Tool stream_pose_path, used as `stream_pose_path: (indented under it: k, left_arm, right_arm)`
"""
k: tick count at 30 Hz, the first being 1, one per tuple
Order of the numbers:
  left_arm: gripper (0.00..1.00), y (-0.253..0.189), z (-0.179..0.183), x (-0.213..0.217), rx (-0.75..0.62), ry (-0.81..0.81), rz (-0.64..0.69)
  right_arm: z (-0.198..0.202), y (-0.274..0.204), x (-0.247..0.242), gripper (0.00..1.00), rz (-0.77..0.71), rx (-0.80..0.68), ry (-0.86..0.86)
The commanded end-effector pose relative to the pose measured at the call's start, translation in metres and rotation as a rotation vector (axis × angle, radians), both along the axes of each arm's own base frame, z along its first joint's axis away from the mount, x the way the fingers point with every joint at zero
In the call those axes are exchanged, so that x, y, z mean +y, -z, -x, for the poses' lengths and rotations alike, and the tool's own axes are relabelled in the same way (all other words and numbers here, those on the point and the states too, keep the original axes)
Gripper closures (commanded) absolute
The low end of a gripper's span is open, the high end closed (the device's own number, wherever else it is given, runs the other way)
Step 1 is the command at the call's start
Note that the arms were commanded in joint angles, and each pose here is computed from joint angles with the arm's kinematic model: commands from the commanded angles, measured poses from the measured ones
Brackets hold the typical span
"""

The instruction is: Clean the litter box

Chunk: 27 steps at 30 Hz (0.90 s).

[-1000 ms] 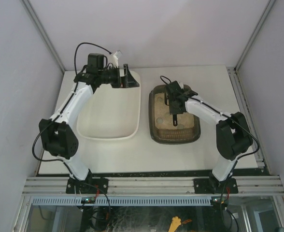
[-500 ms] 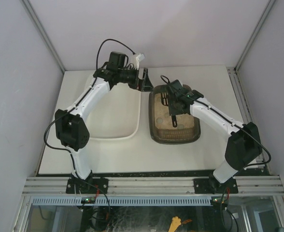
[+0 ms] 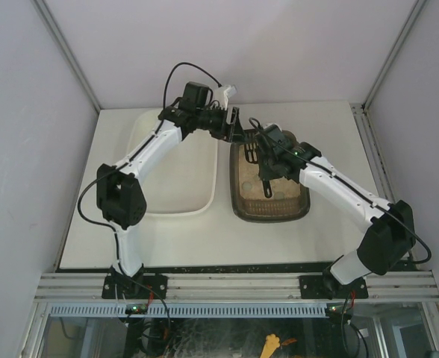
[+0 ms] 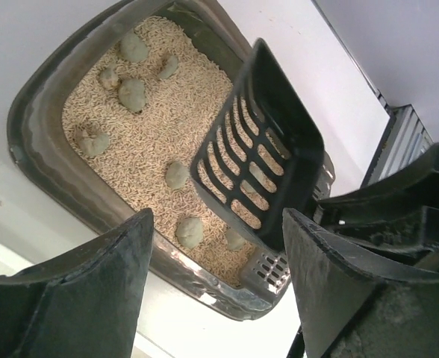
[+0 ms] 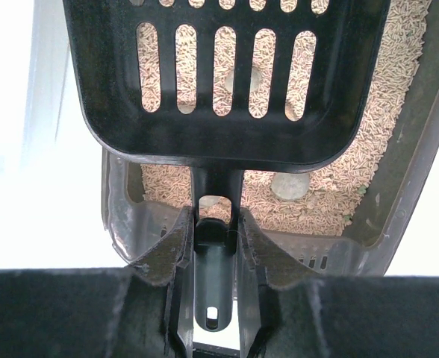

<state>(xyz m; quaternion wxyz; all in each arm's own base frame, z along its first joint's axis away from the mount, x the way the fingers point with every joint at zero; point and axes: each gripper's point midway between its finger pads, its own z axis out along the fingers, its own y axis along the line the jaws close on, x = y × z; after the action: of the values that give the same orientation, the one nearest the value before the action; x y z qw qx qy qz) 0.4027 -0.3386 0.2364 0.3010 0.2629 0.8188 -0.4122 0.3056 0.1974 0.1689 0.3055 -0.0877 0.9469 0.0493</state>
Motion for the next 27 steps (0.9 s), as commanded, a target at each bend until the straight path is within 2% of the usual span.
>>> stream_pose_path:
  k: [1,9,14,19,20,22,24,25,27]
  left_arm:
    - [0.27,-0.024,-0.016,-0.003,-0.072,-0.036,0.039]
    - [0.29,-0.026,-0.014,-0.015,-0.015,-0.007,0.108]
    - [0.48,-0.016,-0.011,-0.018,0.024,-0.001,0.119]
    - [0.75,-0.006,-0.008,-0.013,0.021,-0.017,0.112]
    - [0.83,-0.006,-0.007,-0.013,0.019,-0.02,0.111]
    - [0.98,-0.009,-0.005,-0.011,0.014,-0.025,0.114]
    - [1.0,-0.014,-0.001,-0.011,0.017,-0.03,0.136]
    - [1.0,-0.016,0.0,-0.008,0.022,-0.041,0.149]
    - [1.0,-0.025,-0.004,-0.002,0.018,-0.077,0.187]
  right_arm:
    - [0.006,-0.024,0.011,1.0,-0.068,-0.05,-0.011]
    - [0.014,-0.025,0.024,1.0,-0.103,-0.046,-0.04]
    - [0.015,-0.027,0.028,1.0,-0.121,-0.058,-0.049]
    - [0.015,-0.03,0.028,1.0,-0.128,-0.068,-0.055]
    - [0.015,-0.031,0.028,0.97,-0.129,-0.07,-0.055]
    - [0.017,-0.032,0.027,0.78,-0.145,-0.08,-0.056]
    - [0.02,-0.037,0.027,0.56,-0.196,-0.103,-0.059]
    - [0.021,-0.043,0.029,0.49,-0.251,-0.117,-0.064]
    - [0.026,-0.041,0.023,0.44,-0.366,-0.112,-0.048]
